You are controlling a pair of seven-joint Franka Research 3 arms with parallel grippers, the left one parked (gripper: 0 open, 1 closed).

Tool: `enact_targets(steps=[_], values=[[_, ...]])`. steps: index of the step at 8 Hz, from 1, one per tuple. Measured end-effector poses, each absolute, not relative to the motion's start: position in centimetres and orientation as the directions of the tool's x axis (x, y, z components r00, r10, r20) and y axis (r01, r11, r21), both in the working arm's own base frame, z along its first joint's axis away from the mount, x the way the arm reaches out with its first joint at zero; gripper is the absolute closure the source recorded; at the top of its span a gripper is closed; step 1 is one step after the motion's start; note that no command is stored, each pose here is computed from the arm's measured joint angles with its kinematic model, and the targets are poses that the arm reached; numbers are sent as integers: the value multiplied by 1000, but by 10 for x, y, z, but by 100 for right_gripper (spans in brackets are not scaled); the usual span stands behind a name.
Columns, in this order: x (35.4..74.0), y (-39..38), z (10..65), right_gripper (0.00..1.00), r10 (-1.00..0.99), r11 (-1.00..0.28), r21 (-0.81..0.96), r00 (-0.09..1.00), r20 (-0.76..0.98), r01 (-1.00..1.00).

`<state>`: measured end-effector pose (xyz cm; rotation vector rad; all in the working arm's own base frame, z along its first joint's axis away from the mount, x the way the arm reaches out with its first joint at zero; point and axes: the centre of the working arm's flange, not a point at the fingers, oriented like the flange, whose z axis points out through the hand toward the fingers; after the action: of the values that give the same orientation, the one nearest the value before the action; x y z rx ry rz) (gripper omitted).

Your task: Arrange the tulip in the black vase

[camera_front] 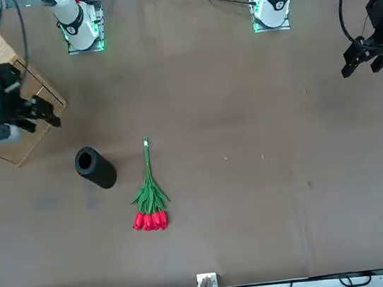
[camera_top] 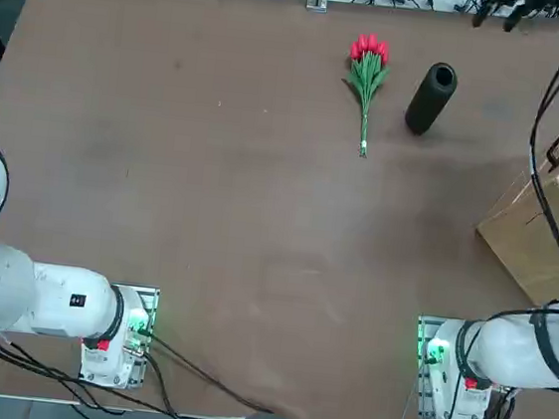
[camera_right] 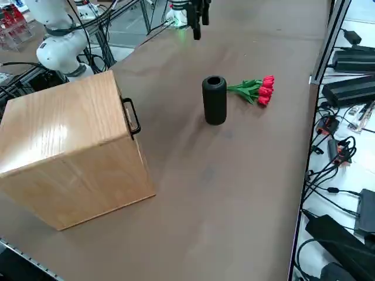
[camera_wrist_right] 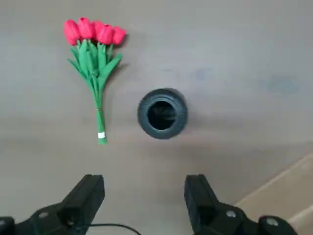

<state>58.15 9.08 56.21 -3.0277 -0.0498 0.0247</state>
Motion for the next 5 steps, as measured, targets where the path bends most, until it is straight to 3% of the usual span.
enact_targets(steps=[5], values=[[607,184,485,0,75,-991,-110,997,-11,73]])
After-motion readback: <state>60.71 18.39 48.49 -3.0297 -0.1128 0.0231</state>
